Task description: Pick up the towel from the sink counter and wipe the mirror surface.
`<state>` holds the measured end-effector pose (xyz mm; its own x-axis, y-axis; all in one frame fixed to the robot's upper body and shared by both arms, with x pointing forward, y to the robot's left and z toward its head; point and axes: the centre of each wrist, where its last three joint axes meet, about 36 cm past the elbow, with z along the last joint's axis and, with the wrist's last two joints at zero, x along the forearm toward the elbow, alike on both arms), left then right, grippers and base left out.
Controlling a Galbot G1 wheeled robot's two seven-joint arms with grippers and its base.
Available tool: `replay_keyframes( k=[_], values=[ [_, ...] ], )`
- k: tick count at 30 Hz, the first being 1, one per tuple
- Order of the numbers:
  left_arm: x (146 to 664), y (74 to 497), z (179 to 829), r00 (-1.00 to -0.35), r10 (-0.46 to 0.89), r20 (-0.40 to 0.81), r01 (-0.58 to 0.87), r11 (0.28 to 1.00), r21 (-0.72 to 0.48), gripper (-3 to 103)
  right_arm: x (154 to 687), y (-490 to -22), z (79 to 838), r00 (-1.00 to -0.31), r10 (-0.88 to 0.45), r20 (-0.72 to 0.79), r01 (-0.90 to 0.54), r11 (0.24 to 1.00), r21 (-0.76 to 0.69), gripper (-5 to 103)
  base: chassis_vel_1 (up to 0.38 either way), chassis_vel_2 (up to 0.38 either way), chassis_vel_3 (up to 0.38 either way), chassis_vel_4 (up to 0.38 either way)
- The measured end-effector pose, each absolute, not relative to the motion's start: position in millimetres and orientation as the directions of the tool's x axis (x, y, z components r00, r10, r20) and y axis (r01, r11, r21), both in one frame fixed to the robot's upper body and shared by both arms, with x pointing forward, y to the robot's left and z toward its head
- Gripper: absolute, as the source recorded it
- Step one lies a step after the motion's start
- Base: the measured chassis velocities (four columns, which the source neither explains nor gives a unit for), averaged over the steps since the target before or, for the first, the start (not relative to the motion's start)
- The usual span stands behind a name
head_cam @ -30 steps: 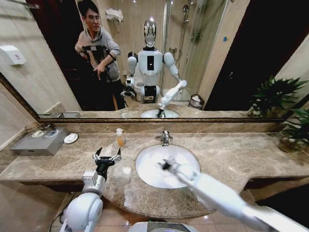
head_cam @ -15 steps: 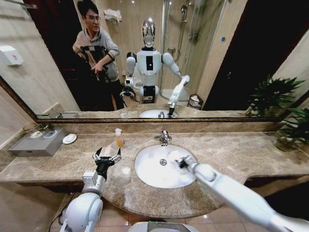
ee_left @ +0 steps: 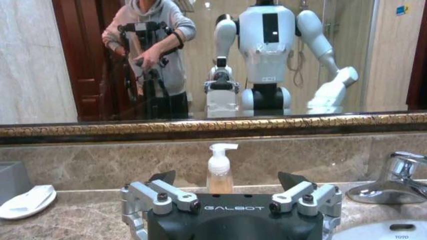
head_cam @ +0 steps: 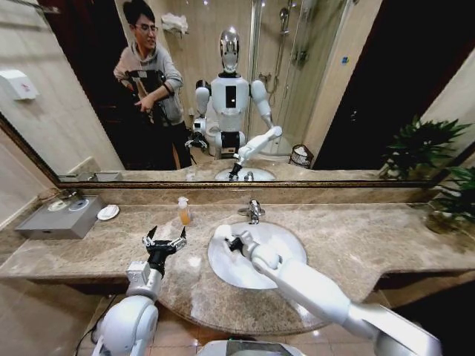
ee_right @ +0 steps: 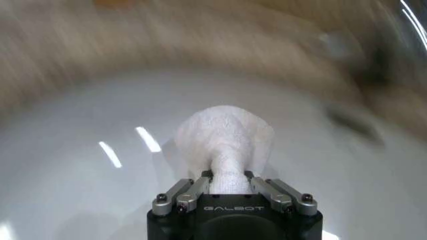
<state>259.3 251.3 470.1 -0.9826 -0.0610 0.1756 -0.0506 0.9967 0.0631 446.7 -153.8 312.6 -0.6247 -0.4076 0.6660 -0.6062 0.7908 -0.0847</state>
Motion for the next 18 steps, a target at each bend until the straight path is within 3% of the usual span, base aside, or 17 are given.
replay_keyframes(
  k=[2, 4, 6, 9, 13, 18],
  values=[
    [259.4, 251.3, 470.1, -0.983, -0.061, 0.176, -0.051, 0.997, 0.063, 100, 434.0, -204.5, 296.2, -0.624, -0.331, 0.708, -0.566, 0.816, -0.117, 18, 0.0, 0.0, 0.0, 0.0],
    [259.3, 251.3, 470.1, -0.983, -0.061, 0.176, -0.051, 0.997, 0.063, 100, 429.8, -223.8, 293.3, -0.628, -0.306, 0.715, -0.552, 0.823, -0.133, 18, 0.0, 0.0, 0.0, 0.0],
    [259.3, 251.2, 470.1, -0.983, -0.061, 0.176, -0.05, 0.997, 0.063, 100, 428.0, -262.9, 292.1, -0.668, -0.26, 0.697, -0.538, 0.816, -0.211, 18, 0.0, 0.0, 0.0, 0.0],
    [259.3, 251.3, 470.1, -0.983, -0.061, 0.176, -0.05, 0.997, 0.063, 100, 430.2, -283.8, 300.6, -0.713, -0.243, 0.657, -0.513, 0.82, -0.253, 18, 0.0, 0.0, 0.0, 0.0],
    [259.4, 251.2, 470.2, -0.983, -0.061, 0.175, -0.05, 0.997, 0.063, 100, 431.5, -269.3, 353.7, -0.786, -0.322, 0.528, -0.477, 0.859, -0.187, 18, 0.0, 0.0, 0.0, 0.0],
    [259.3, 251.3, 470.1, -0.983, -0.061, 0.176, -0.05, 0.997, 0.063, 100, 415.1, -249.7, 398.2, -0.817, -0.377, 0.436, -0.478, 0.866, -0.148, 18, 0.0, 0.0, 0.0, 0.0]
  ],
)
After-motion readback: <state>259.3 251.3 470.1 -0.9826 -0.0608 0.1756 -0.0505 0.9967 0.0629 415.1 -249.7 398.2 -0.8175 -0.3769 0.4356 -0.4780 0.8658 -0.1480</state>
